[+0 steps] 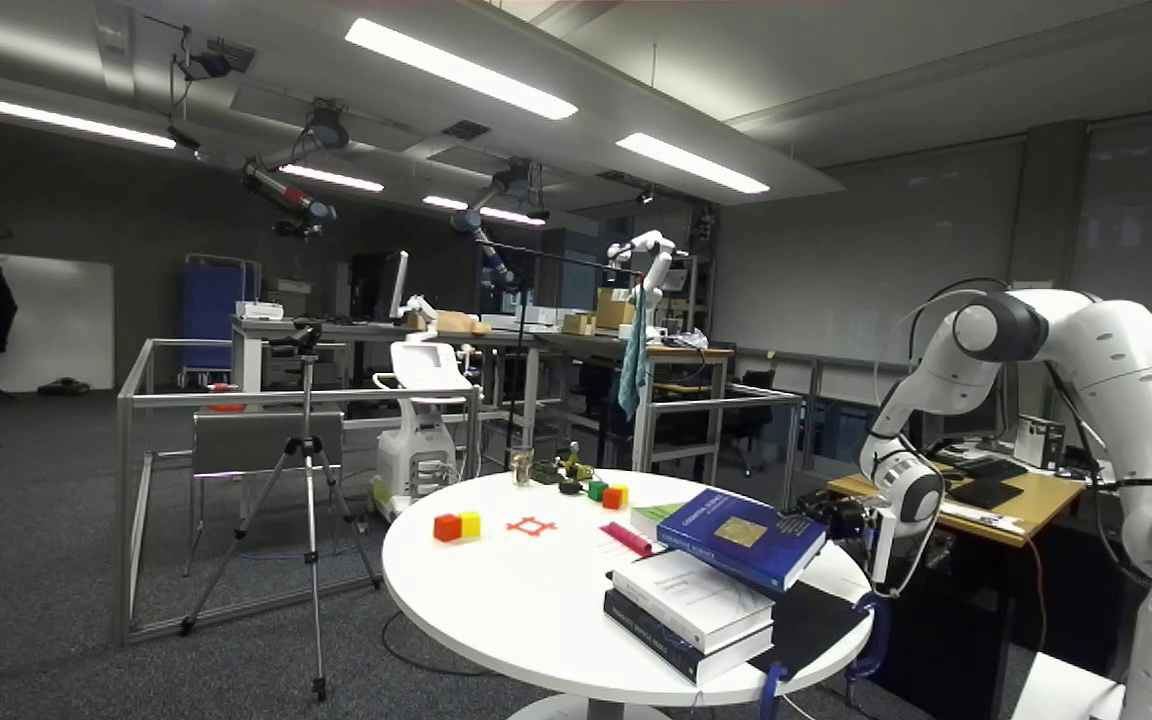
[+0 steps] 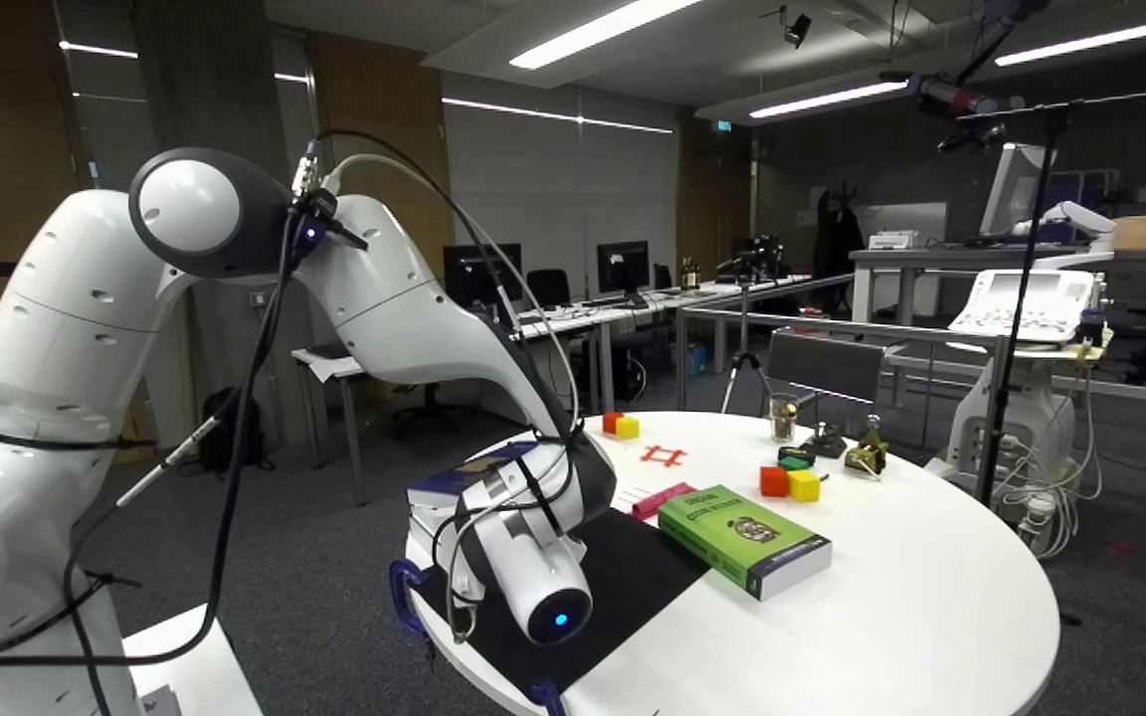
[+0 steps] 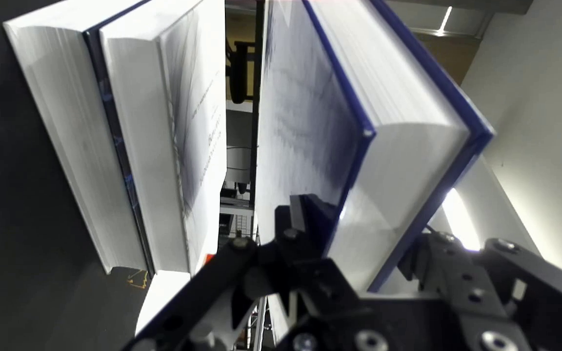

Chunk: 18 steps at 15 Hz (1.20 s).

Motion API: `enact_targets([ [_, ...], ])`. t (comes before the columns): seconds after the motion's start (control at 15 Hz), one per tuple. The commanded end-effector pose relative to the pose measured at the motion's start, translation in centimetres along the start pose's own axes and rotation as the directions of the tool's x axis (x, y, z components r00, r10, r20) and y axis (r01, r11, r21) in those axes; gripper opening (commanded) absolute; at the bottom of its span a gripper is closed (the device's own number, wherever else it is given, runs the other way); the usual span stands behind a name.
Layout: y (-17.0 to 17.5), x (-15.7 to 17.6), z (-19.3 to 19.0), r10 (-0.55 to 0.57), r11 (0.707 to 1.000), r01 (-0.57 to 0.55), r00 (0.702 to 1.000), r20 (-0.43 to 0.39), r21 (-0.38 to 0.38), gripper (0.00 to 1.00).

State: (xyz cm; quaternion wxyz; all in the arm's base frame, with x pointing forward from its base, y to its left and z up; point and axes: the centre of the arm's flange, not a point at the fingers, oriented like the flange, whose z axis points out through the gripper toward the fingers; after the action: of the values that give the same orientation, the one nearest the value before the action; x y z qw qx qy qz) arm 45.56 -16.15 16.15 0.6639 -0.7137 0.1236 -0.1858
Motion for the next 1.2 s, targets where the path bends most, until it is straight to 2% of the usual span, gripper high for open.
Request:
enact_targets([
  [0.0, -2.2, -0.3, 1.3, -0.032, 0.996, 0.039, 0.996, -0.087, 0.084, 0.19],
  [0.4, -0.8, -0.6, 2.3, 0.003, 0.996, 0.008, 0.993, -0.118, 0.093, 0.19],
  [1.13, 0.9, -1.9, 4.8, 0.003, 0.998, 0.001, 0.997, -0.073, 0.055, 0.19],
])
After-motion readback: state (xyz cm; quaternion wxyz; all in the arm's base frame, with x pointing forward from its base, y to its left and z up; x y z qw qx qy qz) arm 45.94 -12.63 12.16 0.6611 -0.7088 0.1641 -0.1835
